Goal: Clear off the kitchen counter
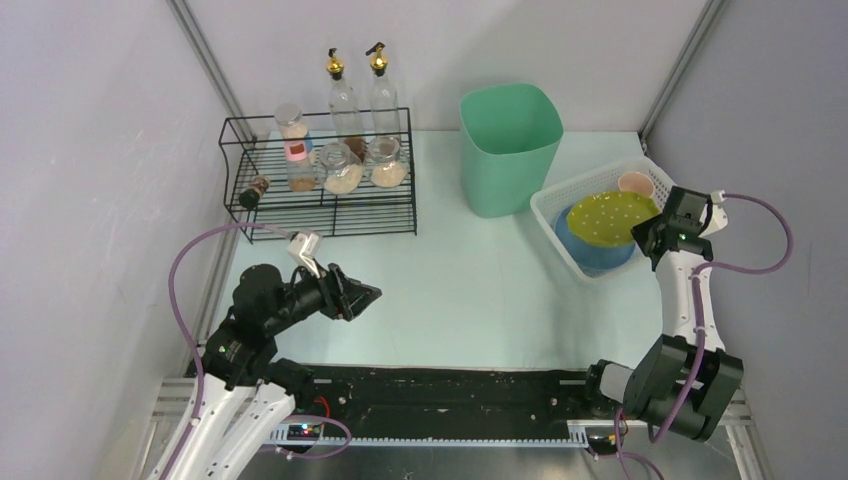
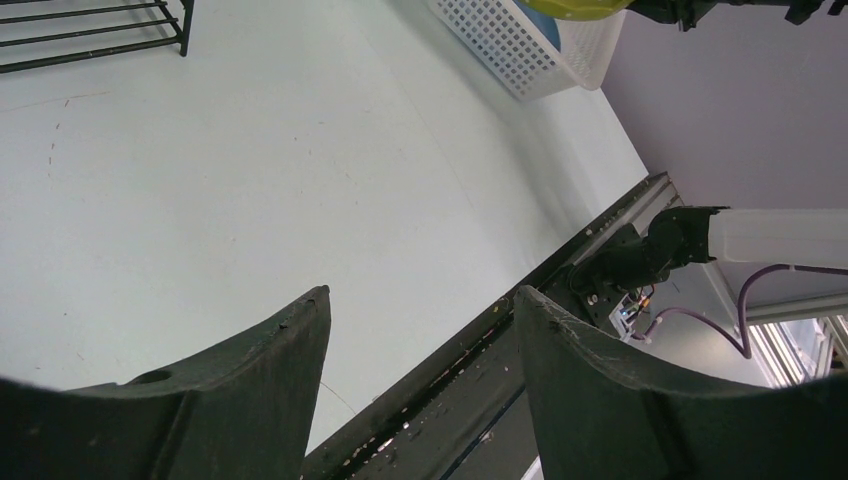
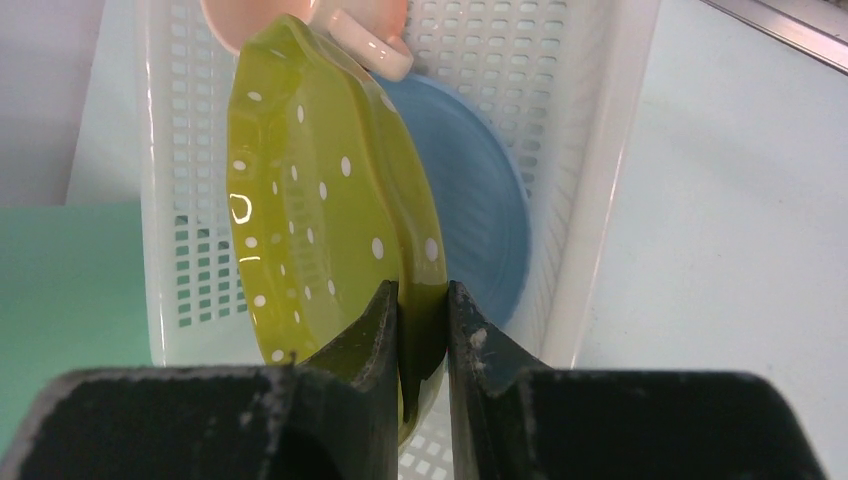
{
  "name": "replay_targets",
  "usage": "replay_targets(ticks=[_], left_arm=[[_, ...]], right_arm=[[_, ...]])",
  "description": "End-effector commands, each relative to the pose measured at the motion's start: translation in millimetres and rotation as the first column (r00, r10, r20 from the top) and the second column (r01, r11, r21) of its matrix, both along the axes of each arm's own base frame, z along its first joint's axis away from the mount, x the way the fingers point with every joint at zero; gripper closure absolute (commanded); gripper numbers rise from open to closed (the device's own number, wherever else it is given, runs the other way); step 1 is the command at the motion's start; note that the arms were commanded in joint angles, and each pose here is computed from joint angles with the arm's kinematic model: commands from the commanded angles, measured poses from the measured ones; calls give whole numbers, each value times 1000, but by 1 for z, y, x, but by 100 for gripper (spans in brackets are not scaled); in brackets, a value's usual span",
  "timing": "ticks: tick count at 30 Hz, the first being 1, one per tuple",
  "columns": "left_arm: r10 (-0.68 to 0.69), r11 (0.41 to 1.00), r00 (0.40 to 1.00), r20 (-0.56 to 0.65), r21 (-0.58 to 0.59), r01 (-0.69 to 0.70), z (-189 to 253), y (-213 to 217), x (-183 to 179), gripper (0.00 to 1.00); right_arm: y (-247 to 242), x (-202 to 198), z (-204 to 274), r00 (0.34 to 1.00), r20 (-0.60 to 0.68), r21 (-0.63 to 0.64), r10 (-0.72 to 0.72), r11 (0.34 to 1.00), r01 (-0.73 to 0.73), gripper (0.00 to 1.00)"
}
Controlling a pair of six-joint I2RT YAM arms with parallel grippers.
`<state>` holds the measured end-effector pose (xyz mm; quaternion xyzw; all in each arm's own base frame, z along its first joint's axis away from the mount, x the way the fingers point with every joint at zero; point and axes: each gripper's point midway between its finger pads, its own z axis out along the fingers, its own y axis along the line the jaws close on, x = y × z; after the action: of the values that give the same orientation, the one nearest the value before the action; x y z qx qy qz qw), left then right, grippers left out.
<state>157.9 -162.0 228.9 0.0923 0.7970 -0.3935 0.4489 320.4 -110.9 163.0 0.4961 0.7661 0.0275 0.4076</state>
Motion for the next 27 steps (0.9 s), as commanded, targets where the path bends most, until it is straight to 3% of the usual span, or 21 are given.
replay_targets(ticks=[1,22,27], left_arm=[[0,1000,1000,23,4,0,1,0,2,28],[2,1000,1000,9,11,-2,-2,0,3,28],[1,1000,1000,11,9,-1,-1,0,3,28]], right_arm=[[-11,39,41,977,212,-5,-30,999,32,100],[-2,45,-37,998,60,16,3,1000,-3,100],[3,47,-56,999,9,40,53,998,-53,73]])
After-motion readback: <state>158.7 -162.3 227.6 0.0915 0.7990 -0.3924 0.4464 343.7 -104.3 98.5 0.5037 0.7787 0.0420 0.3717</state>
